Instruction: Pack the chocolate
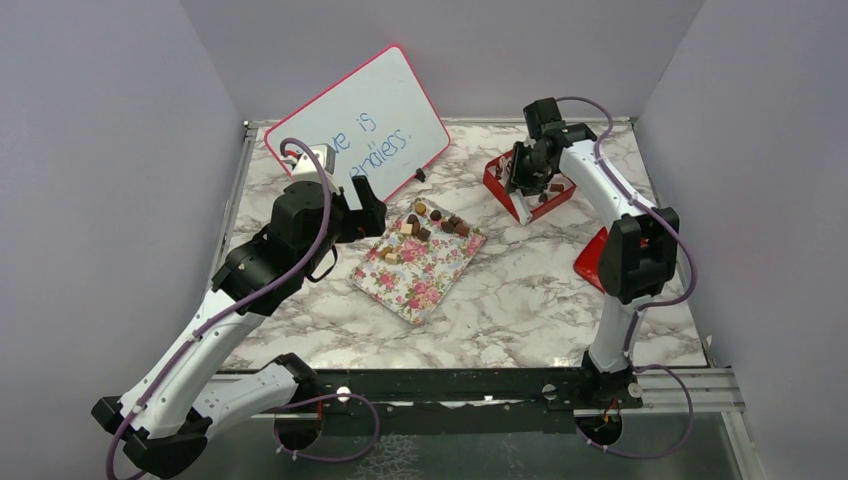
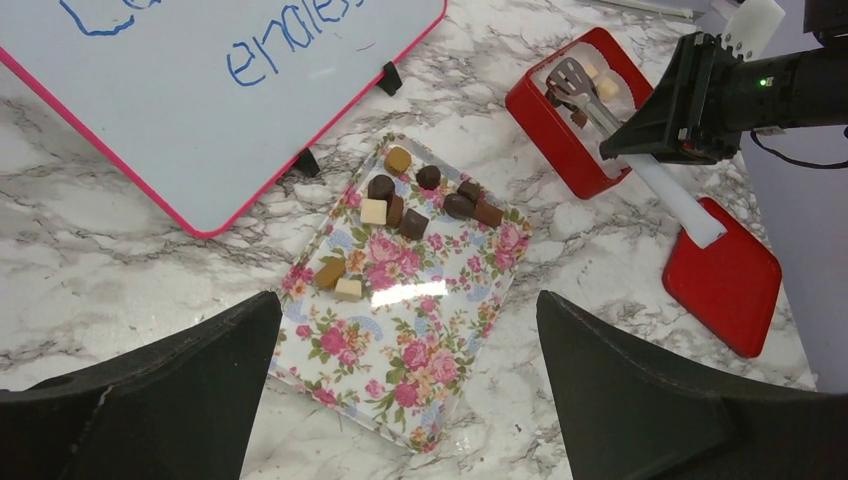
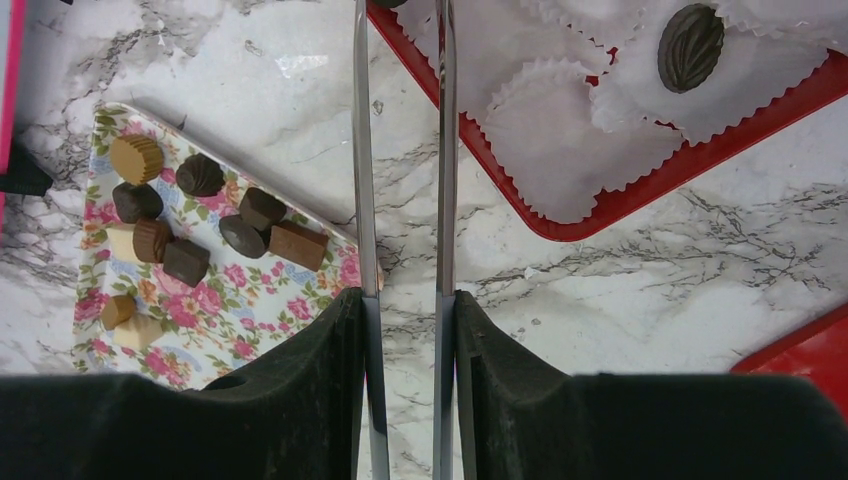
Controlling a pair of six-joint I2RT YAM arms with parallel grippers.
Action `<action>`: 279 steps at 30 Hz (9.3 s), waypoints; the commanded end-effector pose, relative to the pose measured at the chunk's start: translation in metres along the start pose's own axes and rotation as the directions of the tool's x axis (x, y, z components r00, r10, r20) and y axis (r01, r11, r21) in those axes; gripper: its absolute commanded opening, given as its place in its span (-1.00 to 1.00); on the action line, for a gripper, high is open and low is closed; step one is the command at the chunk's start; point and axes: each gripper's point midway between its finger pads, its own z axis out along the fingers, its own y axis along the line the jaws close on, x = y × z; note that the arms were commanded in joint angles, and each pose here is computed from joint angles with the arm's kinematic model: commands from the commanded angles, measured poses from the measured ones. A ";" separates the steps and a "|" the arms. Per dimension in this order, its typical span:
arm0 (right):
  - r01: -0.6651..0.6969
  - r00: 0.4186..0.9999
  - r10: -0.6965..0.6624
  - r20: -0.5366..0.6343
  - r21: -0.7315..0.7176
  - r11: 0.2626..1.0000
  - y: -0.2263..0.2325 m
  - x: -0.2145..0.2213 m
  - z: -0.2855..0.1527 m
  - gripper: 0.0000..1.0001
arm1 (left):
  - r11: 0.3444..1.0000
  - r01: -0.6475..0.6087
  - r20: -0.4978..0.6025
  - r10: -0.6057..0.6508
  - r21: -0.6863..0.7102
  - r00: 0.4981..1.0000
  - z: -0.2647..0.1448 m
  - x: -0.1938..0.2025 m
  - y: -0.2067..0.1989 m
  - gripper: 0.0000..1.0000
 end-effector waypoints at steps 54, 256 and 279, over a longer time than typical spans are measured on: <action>0.358 0.934 -0.358 0.009 -0.036 0.933 0.077 0.100 -0.112 -0.21 | 0.997 0.017 0.027 -0.015 -0.074 1.000 0.006 0.003 0.015 0.98; 0.488 0.865 -0.496 -0.072 -0.106 0.866 0.099 0.121 -0.032 -0.13 | 0.990 0.007 0.103 0.007 -0.141 0.995 0.004 -0.003 0.034 0.98; 0.583 0.806 -0.580 -0.118 -0.013 0.813 0.100 0.118 -0.005 -0.22 | 0.987 0.005 0.113 0.013 -0.159 0.993 0.003 -0.005 0.038 0.98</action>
